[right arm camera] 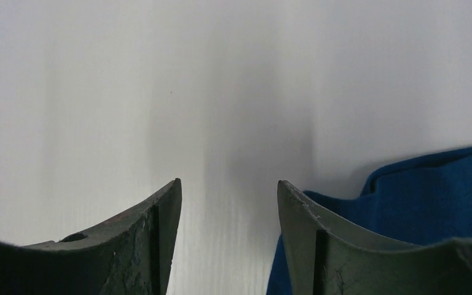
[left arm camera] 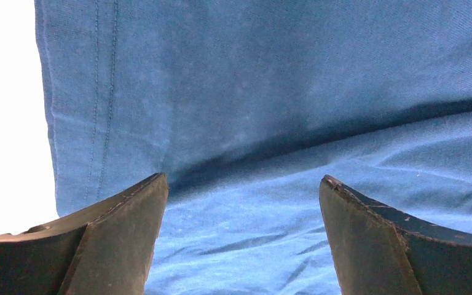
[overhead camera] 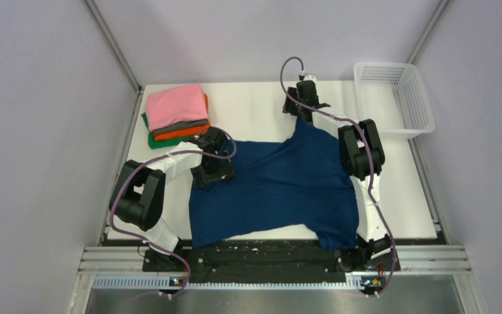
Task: Fold and stack the t-shirts
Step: Flatten out the tshirt
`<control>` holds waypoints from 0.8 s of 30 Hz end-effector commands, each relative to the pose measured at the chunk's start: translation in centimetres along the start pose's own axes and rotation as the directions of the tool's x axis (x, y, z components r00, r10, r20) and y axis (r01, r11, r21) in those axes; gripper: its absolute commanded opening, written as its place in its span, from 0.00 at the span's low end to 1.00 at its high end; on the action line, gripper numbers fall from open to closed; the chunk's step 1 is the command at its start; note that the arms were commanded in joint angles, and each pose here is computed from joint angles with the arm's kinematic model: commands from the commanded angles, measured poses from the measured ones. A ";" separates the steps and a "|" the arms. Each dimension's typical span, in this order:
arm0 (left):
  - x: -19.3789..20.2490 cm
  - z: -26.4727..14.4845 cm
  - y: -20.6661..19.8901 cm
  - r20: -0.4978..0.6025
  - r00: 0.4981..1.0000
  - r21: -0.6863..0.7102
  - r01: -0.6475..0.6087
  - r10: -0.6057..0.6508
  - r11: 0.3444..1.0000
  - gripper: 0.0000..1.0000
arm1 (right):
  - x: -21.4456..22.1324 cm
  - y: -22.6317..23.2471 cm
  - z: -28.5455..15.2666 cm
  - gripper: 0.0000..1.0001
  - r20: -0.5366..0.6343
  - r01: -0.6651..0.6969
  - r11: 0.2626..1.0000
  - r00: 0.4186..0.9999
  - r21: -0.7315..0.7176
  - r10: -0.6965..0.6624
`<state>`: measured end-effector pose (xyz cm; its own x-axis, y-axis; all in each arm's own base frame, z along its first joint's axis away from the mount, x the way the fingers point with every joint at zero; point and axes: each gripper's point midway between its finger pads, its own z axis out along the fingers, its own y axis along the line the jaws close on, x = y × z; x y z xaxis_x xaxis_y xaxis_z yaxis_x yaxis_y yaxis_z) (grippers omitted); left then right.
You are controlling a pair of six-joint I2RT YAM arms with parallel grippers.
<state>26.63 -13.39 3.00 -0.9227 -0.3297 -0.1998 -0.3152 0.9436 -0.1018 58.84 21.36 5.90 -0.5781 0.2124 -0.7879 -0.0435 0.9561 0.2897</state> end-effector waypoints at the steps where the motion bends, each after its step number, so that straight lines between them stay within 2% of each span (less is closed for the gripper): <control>1: -1.4 -2.1 -1.7 0.035 0.999 0.054 -0.007 0.005 0.999 0.97 | -5.8 0.9 -5.6 0.59 0.074 0.125 0.991 0.989 0.040 -0.128; 5: -2.7 -5.1 -3.0 0.094 0.996 0.111 -0.018 0.008 0.994 0.97 | -4.5 -1.3 -11.1 0.64 0.022 0.169 0.981 0.985 0.093 -0.172; 9: -4.6 -6.2 -3.6 0.169 0.985 0.113 -0.044 0.024 0.993 0.98 | 1.4 -5.0 -15.6 0.70 -0.103 0.156 0.976 0.985 0.150 -0.142; 12: -5.4 -4.8 -4.4 0.133 0.990 0.081 -0.050 0.039 0.995 0.97 | 6.5 -7.1 -17.9 0.73 -0.199 0.127 0.980 0.975 0.153 -0.096; 17: -7.4 -1.6 -6.0 0.107 0.993 0.035 -0.056 0.052 0.998 0.96 | 9.8 -10.8 -18.6 0.75 -0.307 0.145 0.956 0.950 0.257 -0.062; 21: -9.8 0.5 -7.1 0.135 0.990 -0.006 -0.051 0.051 0.999 0.96 | 10.6 -12.9 -16.9 0.75 -0.329 0.124 0.946 0.944 0.298 -0.020; 24: -11.2 2.7 -7.6 0.112 0.993 -0.020 -0.028 0.030 0.999 0.96 | 11.1 -14.2 -15.6 0.74 -0.357 0.119 0.937 0.934 0.329 0.007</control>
<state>36.60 -17.01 3.40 -0.9186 -0.2906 -0.2678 -0.2793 0.9568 -0.0802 38.53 8.29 2.35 -0.8326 0.0928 -0.5461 0.1044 0.9945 0.0098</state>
